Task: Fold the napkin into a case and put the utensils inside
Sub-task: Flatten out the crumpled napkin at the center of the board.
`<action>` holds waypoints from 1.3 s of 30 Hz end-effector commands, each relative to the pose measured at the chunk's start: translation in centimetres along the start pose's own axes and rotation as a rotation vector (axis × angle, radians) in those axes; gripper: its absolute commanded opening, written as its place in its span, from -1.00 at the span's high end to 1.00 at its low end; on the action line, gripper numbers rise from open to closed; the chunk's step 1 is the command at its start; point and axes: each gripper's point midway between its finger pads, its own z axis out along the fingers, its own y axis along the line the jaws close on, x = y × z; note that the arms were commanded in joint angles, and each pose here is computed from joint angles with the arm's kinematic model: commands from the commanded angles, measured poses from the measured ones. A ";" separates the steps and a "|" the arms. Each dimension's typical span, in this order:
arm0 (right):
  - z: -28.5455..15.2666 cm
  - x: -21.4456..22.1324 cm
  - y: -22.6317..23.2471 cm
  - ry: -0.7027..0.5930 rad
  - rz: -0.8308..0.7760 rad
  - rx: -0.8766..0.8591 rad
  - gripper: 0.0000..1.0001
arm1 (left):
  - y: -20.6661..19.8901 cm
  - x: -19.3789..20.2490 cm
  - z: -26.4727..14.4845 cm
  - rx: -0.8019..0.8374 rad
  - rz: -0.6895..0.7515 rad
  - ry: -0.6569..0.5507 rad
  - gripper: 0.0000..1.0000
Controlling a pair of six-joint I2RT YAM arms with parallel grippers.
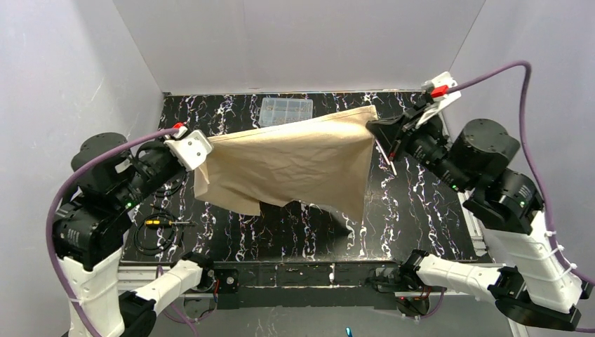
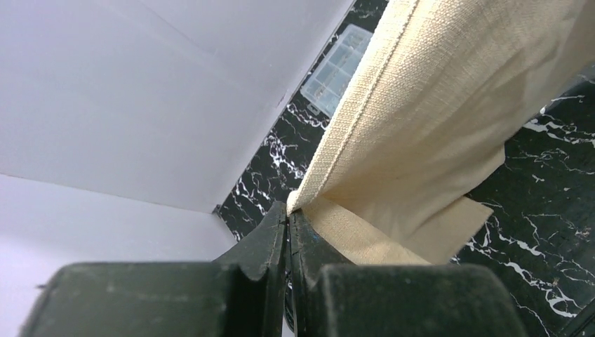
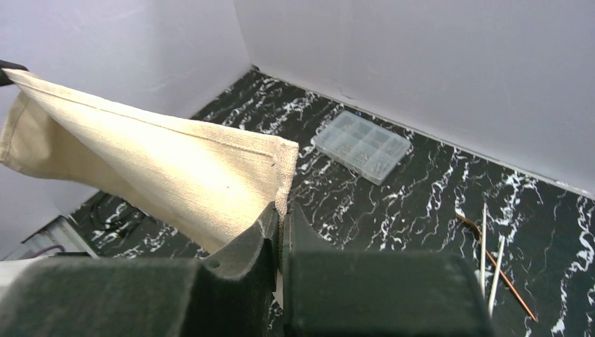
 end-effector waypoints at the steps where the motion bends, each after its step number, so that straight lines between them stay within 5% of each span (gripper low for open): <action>1: -1.3 -2.8 0.6 -0.065 0.014 -0.033 0.97 | -0.2 -0.6 -0.5 0.034 0.012 -0.003 1.00; 7: 1.2 -0.4 -1.8 -0.040 -0.007 0.109 0.97 | 0.6 0.8 3.5 0.039 0.053 0.052 1.00; 17: 10.6 7.0 -7.3 0.076 -0.163 0.367 0.97 | 1.4 8.8 19.6 0.012 0.184 0.247 1.00; 23: 16.6 12.6 -16.2 0.127 -0.065 0.475 0.97 | 2.4 14.0 29.2 -0.038 0.318 0.365 1.00; 31: 24.1 16.3 -19.6 0.174 -0.041 0.491 0.95 | 7.0 15.6 36.4 -0.258 0.369 0.448 1.00; 34: 25.1 18.0 -20.1 0.257 -0.036 0.508 0.06 | 6.5 17.2 35.7 -0.256 0.355 0.549 0.02; 36: 24.4 18.5 -20.6 0.284 -0.027 0.552 -0.36 | 5.6 17.7 34.2 -0.232 0.323 0.566 -0.56; 39: 22.4 18.5 -20.6 0.297 -0.020 0.589 -0.87 | 4.8 17.0 30.9 -0.218 0.262 0.535 -0.96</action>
